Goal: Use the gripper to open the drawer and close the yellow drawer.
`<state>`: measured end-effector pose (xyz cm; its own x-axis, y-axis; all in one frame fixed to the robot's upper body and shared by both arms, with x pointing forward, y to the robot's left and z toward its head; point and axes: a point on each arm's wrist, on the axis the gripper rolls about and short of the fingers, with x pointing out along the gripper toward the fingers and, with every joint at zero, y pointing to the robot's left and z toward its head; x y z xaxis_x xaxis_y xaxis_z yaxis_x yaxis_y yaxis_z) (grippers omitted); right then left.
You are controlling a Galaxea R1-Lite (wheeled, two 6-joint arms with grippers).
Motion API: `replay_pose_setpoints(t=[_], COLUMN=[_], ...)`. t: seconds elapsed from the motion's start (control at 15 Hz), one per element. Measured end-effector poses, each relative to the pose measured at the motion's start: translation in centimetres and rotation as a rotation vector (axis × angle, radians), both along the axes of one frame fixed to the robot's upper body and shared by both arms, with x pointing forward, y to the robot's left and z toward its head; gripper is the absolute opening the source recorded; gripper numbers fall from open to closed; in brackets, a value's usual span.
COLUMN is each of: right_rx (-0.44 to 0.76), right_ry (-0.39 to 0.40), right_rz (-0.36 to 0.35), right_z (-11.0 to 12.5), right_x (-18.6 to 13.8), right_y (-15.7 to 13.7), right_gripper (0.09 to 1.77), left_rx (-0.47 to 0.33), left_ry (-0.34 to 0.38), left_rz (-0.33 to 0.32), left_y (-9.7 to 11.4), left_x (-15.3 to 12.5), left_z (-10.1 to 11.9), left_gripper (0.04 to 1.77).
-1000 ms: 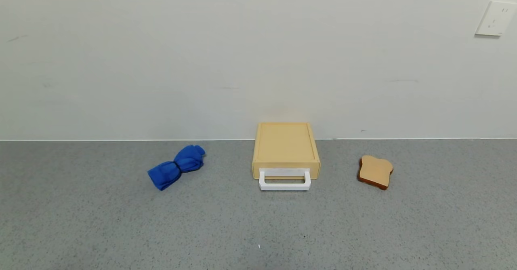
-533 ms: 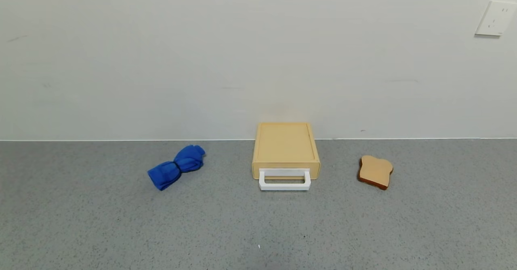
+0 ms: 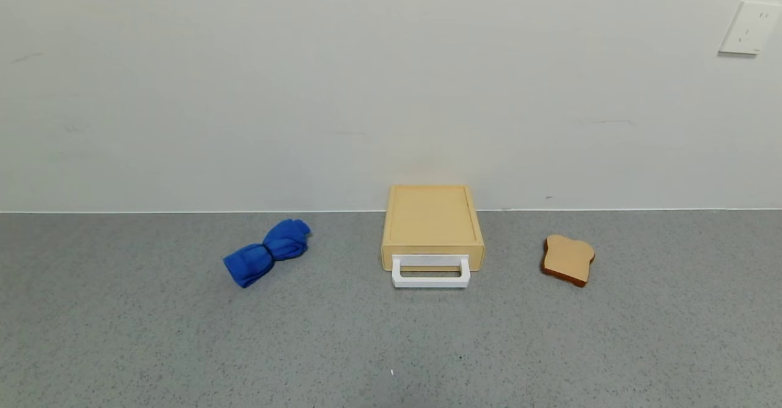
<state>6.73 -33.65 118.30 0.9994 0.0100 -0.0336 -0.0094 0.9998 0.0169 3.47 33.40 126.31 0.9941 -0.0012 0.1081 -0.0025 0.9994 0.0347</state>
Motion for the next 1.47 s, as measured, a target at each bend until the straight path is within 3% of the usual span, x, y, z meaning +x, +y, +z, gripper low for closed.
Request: replay_pose_setpoints(t=[0.27, 0.4, 0.6, 1.47], right_rx=[0.000, 0.000, 0.000, 0.000], right_ry=[0.000, 0.000, 0.000, 0.000], right_rz=[0.000, 0.000, 0.000, 0.000], right_z=[0.0, 0.0, 0.0, 0.0], right_x=[0.0, 0.0, 0.0, 0.0], right_y=[0.0, 0.0, 0.0, 0.0], right_gripper=[1.71, 1.71, 1.71, 1.71], left_rx=[0.003, 0.001, -0.011, -0.030], left_ry=[-0.075, -0.034, 0.101, 0.108], left_rz=[-0.012, -0.011, -0.005, -0.003], left_y=[-0.1, -0.1, 0.0, 0.0], left_x=[1.9, 2.9, 3.4, 3.4], left_z=[-3.3, -5.5, -7.8, -8.1], left_gripper=[1.72, 1.72, 1.72, 1.72])
